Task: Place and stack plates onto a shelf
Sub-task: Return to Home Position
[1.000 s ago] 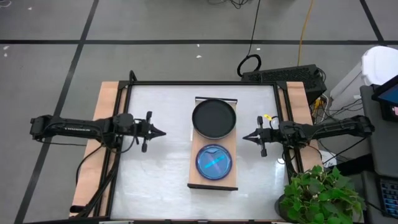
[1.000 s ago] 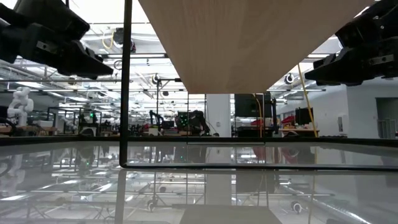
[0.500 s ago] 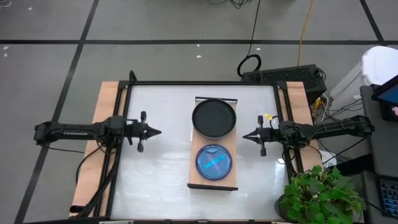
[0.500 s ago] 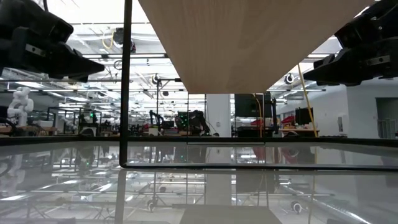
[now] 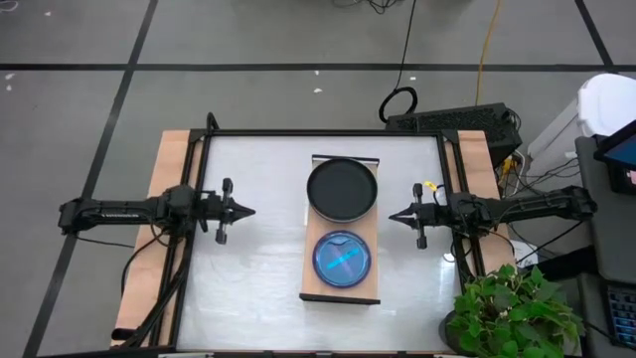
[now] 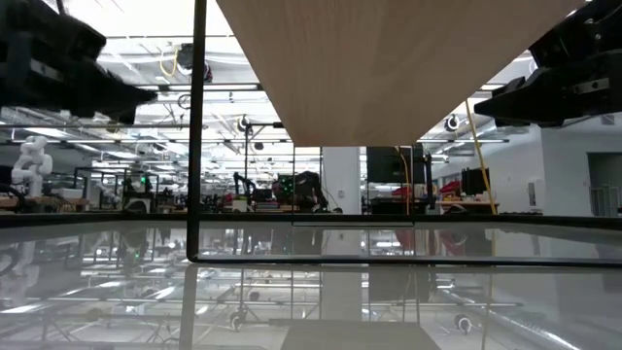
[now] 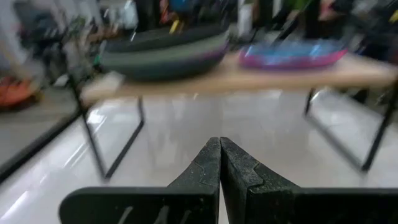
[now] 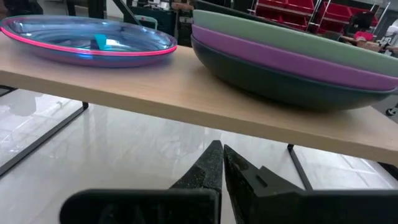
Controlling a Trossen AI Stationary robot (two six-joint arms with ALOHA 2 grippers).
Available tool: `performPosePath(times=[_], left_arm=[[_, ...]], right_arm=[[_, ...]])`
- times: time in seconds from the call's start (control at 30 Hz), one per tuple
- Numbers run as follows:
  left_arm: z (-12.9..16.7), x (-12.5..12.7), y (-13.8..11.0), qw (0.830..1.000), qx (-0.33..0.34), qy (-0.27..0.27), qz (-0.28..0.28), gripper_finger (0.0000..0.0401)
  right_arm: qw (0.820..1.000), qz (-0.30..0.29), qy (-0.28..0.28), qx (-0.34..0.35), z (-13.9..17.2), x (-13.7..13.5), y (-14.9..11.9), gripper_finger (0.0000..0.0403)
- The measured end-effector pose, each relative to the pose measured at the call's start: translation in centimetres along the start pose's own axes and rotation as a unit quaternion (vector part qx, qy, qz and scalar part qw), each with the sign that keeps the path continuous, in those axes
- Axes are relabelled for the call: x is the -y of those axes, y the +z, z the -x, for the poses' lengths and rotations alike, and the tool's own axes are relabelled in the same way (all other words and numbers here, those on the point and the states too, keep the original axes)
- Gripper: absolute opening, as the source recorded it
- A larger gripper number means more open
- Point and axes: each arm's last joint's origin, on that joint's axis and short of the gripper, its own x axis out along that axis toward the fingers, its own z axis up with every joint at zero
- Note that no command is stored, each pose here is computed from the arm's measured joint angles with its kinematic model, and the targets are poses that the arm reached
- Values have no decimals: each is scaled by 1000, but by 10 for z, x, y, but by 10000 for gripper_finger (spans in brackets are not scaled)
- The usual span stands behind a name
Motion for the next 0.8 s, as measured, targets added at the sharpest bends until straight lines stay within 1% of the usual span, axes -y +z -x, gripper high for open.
performPosePath(times=[0.1, 0.2, 0.33, 0.53, 0.7, 0.8], left_arm=[[0, 2, 8, 999, 44, -31, -5, 3], [2, 3, 11, 998, 56, -40, -7, 3], [4, 4, 9, 998, 49, -41, -5, 3], [8, 5, 12, 997, 67, -40, 4, 3], [10, 7, 7, 998, 48, -45, 8, 3], [11, 8, 8, 997, 53, -51, 14, 3]], right_arm=[[1000, 1, -1, 4, 1, 0, 1, 0], [1000, 1, -2, 8, 1, 0, 2, 0], [1000, 1, -2, 9, 2, 0, 2, 0], [1000, -1, -1, 6, 2, 0, 1, 0], [1000, -8, -1, 6, 2, 0, 1, 0], [1000, -8, -1, 6, 2, 0, 1, 0]])
